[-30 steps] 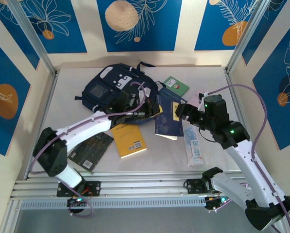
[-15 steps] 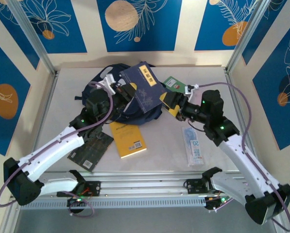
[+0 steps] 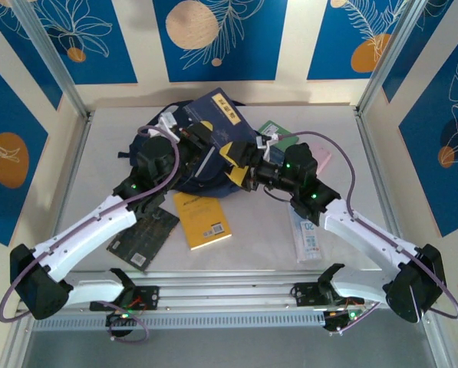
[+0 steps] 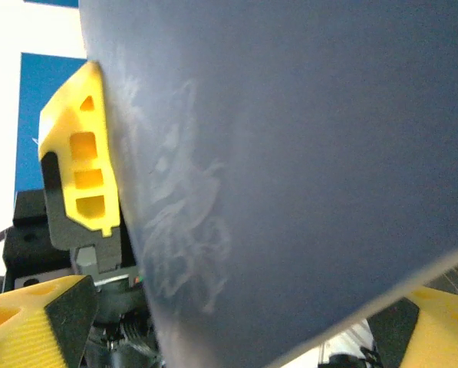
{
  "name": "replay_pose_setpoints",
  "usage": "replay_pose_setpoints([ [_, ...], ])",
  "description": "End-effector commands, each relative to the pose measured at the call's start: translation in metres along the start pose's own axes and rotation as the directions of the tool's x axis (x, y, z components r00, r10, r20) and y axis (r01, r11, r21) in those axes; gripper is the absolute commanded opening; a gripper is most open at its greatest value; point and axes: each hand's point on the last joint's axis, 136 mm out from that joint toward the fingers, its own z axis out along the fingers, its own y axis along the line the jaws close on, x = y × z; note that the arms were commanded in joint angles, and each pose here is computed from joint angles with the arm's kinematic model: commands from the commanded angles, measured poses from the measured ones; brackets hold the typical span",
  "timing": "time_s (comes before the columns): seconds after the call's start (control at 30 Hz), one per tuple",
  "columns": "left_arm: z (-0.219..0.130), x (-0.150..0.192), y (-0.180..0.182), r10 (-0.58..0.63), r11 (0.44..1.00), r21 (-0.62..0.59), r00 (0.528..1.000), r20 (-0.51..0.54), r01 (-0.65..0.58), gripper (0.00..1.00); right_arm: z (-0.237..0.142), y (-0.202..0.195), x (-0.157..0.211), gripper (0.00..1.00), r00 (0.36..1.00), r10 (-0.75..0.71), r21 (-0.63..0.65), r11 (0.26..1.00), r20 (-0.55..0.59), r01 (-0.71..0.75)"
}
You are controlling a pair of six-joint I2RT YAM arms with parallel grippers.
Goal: Pack the student bag
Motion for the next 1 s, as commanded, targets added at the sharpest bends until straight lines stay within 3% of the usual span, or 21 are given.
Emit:
replay_pose_setpoints([
  [0.0, -0.009, -0.024, -0.038, -0.057, 0.993, 0.110, 0.996, 0.068, 0.050, 0.00, -0.002, 0.009, -0.018, 0.90, 0.994, -0.001, -0.052, 0.999, 0.107, 0.007],
  [0.13, -0.011, -0.022, -0.032, -0.066, 0.993, 0.099, 0.996, 0.061, 0.059, 0.00, -0.004, 0.011, -0.040, 0.82, 0.980, -0.005, -0.062, 0.998, 0.198, 0.017],
  [0.43, -0.012, -0.015, -0.004, -0.066, 0.998, 0.029, 0.996, 0.065, 0.065, 0.00, -0.005, 0.026, -0.064, 0.45, 0.965, 0.001, -0.135, 0.990, 0.261, 0.035],
  [0.57, -0.011, -0.011, 0.013, -0.069, 0.998, -0.011, 0.996, 0.065, 0.070, 0.00, -0.010, 0.034, -0.068, 0.41, 0.954, -0.058, -0.104, 0.990, 0.293, 0.092],
  [0.7, -0.004, -0.002, 0.024, -0.077, 0.996, -0.038, 0.996, 0.043, 0.079, 0.00, -0.010, 0.035, -0.069, 0.28, 0.952, -0.073, -0.087, 0.991, 0.298, 0.103],
  [0.87, 0.000, 0.004, 0.031, -0.068, 0.996, -0.059, 0.997, 0.023, 0.069, 0.00, -0.009, 0.027, -0.070, 0.05, 0.953, -0.072, -0.055, 0.994, 0.295, 0.092],
  [0.97, 0.001, 0.008, 0.036, -0.001, 0.995, -0.102, 1.000, -0.005, 0.001, 0.17, -0.015, 0.014, -0.073, 0.00, 0.947, -0.089, 0.006, 0.996, 0.310, 0.091],
])
